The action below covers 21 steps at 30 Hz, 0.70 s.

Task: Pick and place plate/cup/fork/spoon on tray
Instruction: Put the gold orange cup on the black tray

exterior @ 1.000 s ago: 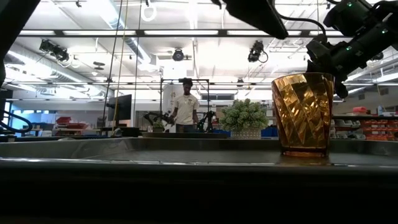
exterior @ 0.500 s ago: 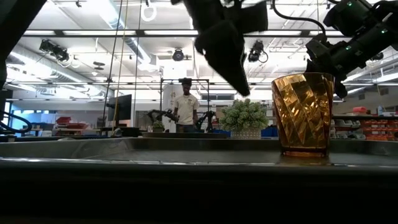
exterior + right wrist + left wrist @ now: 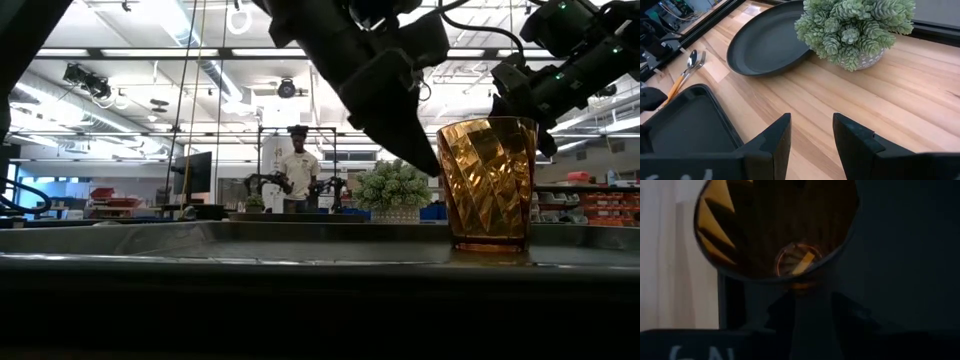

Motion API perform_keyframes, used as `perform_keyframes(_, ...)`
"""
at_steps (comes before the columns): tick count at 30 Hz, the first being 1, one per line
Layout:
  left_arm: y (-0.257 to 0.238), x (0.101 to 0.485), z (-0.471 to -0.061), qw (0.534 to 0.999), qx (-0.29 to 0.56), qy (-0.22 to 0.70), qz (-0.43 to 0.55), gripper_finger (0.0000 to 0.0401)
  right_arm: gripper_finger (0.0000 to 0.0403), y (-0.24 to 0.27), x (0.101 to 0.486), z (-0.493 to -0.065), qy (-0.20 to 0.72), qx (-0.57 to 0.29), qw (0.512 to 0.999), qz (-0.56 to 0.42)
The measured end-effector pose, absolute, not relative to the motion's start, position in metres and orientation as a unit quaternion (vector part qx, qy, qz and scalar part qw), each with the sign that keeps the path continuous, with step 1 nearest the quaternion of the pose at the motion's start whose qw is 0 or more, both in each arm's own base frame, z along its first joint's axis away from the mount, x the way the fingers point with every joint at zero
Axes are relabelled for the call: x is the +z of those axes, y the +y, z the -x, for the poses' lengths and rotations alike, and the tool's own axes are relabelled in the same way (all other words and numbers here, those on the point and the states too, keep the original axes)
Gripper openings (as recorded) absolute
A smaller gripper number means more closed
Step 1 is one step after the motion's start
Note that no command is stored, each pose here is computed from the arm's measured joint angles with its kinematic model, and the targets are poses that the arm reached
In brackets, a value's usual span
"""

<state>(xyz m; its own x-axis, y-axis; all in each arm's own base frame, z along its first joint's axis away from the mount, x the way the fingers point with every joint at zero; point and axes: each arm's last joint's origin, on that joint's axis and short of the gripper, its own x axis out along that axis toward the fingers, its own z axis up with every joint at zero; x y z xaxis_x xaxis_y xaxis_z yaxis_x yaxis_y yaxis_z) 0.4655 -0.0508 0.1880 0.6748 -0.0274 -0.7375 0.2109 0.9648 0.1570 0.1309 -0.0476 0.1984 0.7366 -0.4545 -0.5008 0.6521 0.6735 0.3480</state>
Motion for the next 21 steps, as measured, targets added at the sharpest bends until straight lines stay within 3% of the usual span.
perform_keyframes(21, -0.053, 0.186, -0.48, 0.953, -0.1, 0.258, -0.123, 0.0134, 0.0153, -0.048, 0.203, -0.133, 0.17, -0.302, 0.904, -0.251)
